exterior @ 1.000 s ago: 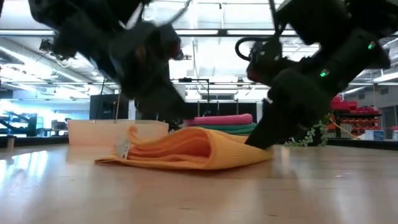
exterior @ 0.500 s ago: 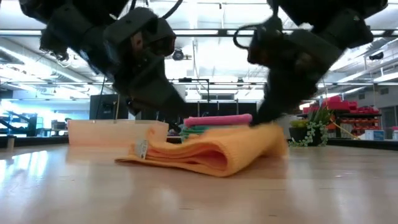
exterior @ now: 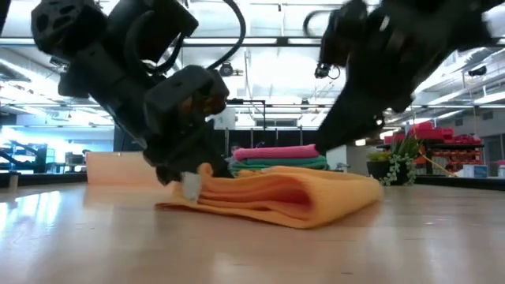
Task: Fold microfiber towels
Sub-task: Fold the orange towel
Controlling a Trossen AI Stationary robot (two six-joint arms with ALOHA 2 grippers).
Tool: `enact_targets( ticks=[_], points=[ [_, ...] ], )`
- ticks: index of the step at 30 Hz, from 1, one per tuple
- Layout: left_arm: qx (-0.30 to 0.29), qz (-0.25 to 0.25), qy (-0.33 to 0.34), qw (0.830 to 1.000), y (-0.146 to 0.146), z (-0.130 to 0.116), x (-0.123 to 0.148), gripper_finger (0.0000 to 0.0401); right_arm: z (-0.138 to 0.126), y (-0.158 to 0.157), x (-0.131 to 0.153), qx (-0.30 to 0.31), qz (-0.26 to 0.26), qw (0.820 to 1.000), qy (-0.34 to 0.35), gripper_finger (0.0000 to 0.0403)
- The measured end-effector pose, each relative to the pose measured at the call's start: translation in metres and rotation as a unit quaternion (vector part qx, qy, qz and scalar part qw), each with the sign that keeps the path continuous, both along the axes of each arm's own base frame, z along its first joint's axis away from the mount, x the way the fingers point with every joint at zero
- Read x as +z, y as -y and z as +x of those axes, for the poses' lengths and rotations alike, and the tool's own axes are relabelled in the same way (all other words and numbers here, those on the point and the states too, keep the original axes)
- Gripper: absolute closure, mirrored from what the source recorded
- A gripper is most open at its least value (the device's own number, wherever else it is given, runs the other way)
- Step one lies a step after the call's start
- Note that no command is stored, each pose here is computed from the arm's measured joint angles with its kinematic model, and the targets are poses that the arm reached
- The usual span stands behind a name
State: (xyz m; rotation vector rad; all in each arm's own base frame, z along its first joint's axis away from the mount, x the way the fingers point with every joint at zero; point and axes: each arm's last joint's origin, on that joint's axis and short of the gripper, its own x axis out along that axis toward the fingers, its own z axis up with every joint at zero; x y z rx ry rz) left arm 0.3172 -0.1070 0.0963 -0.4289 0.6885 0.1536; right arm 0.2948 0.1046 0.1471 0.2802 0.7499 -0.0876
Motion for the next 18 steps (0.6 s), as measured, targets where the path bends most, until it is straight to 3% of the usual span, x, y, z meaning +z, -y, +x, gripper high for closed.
enact_targets(
  ticks=[6, 12, 15, 18],
  points=[
    [-0.034, -0.034, 0.04, 0.998, 0.027, 0.008, -0.002, 0.0392, -0.006, -0.047, -0.004, -0.037, 0.024, 0.996, 0.08, 0.0222],
    [-0.087, -0.033, 0.094, 0.991, 0.062, 0.036, 0.025, 0.0391, -0.014, -0.091, -0.027, -0.023, 0.061, 0.997, 0.052, 0.0243],
    [-0.128, 0.012, 0.095, 0.987, 0.069, 0.048, 0.043, 0.0388, -0.012, -0.115, -0.034, -0.005, 0.068, 0.997, 0.049, 0.0251],
    [-0.139, 0.067, 0.052, 0.987, 0.065, 0.053, 0.066, 0.0396, -0.014, -0.134, -0.035, 0.009, 0.057, 0.998, 0.038, 0.0262]
  ],
)
